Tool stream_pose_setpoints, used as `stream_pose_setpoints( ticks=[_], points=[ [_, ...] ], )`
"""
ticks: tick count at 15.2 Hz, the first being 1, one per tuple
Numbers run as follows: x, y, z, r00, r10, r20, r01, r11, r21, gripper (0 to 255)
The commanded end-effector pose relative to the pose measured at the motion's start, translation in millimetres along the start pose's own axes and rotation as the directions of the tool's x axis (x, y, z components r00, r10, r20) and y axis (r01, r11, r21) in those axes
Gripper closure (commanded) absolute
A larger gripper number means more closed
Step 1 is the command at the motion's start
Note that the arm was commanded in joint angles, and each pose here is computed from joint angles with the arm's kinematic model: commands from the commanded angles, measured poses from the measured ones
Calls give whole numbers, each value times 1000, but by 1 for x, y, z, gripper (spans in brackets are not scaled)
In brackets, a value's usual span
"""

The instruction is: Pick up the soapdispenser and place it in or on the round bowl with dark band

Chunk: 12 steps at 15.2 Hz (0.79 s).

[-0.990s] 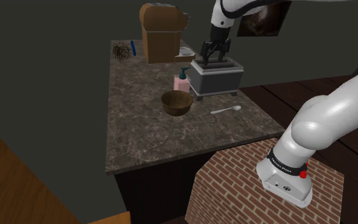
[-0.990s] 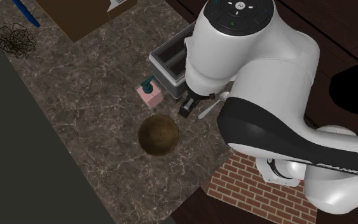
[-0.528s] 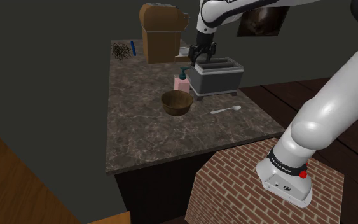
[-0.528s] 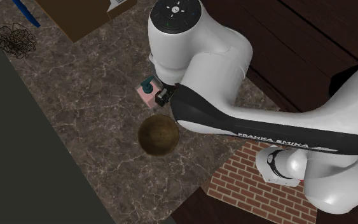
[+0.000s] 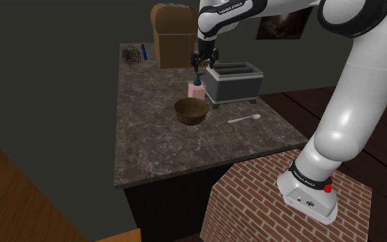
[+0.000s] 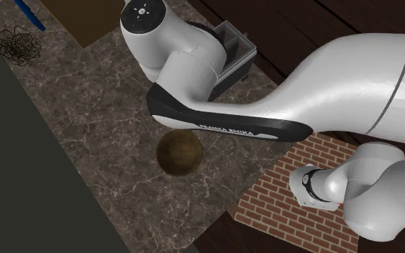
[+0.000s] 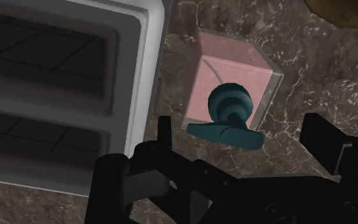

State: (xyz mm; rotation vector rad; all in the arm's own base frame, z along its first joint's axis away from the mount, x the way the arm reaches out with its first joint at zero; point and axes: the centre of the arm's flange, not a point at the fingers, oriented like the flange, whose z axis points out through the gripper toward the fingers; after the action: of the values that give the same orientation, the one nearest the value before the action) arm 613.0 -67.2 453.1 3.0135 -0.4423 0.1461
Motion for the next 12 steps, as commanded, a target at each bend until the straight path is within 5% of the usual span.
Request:
stream_pose_setpoints(
  ticks=[1, 12],
  points=[
    [19, -3, 14, 1000, 6, -4, -6, 1000, -6, 0],
    [20, -3, 54, 1000, 6, -4, -6, 1000, -6, 0]
  ],
)
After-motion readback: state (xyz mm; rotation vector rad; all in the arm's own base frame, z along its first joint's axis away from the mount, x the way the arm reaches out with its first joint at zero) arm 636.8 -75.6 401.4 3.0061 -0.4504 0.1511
